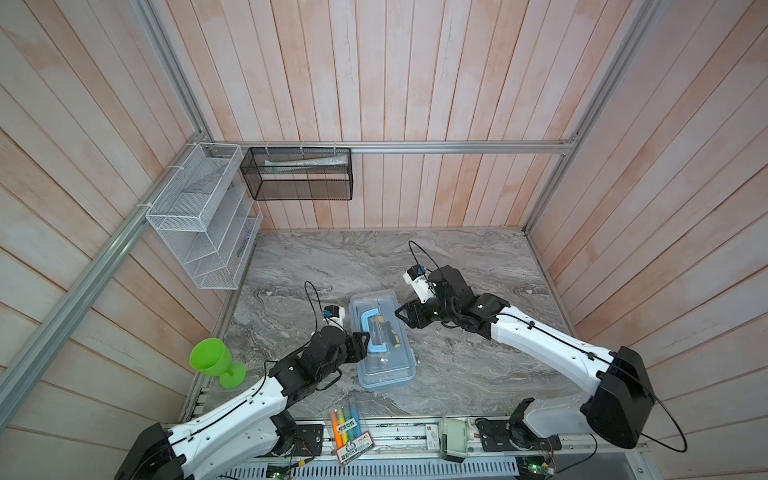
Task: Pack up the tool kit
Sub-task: 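Lower the lid onto the box with right gripper while left gripper steadies it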
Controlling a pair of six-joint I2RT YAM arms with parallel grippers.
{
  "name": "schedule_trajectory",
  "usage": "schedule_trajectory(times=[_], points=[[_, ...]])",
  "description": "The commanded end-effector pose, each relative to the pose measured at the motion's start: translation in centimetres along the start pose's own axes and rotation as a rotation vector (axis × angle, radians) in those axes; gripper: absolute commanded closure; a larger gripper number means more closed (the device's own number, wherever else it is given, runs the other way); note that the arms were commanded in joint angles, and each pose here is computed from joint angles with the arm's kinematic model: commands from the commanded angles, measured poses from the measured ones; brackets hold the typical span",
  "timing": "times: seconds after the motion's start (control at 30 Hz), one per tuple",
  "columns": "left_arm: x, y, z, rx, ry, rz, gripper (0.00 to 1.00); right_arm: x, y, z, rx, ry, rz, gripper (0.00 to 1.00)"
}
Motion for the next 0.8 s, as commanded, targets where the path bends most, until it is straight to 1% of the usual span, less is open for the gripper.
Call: schedule_trajectory(times=[0.0, 0.13, 0.3, 0.57, 0.63, 0.77], points=[[-0.7, -0.3, -1.3, -0.049, -0.004, 0.041, 0.35, -0.2, -0.7, -0.7, 0.024, -0.014, 0.002, 0.39], [-1.3, -0.8, -0.8, -0.046, 0.022, 0.054, 0.42, -1.3, -1.3, -1.1, 0.034, -0.003, 0.015, 0.39], [-1.4, -1.5, -2.0, -0.031, -0.05, 0.048, 0.58, -2.6, -1.3, -1.5, 0.044, 0.007, 0.044, 0.39], [-1.9, -3.4, -2.7, 0.008, -0.053, 0.058, 0.63, -4.0, -0.7, -2.2, 0.067, -0.011, 0.063, 0.39], [-2.0, -4.4, -3.7, -0.008, -0.08, 0.076, 0.63, -4.2, -0.6, -2.4, 0.069, -0.021, 0.071, 0.39], [-2.8, -4.5, -5.4, -0.039, -0.106, 0.088, 0.64, -4.3, -0.8, -2.7, 0.061, -0.029, 0.07, 0.39]])
Point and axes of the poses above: each gripper's point midway between its finger pads, its own x axis back along the fingers, its own z axis along the line the jaws close on, y = z × x, the point moved 1 cm from there along x, back along the fingers, and after that the axes turned 2 degrees about -x, right-handed, at the moved point
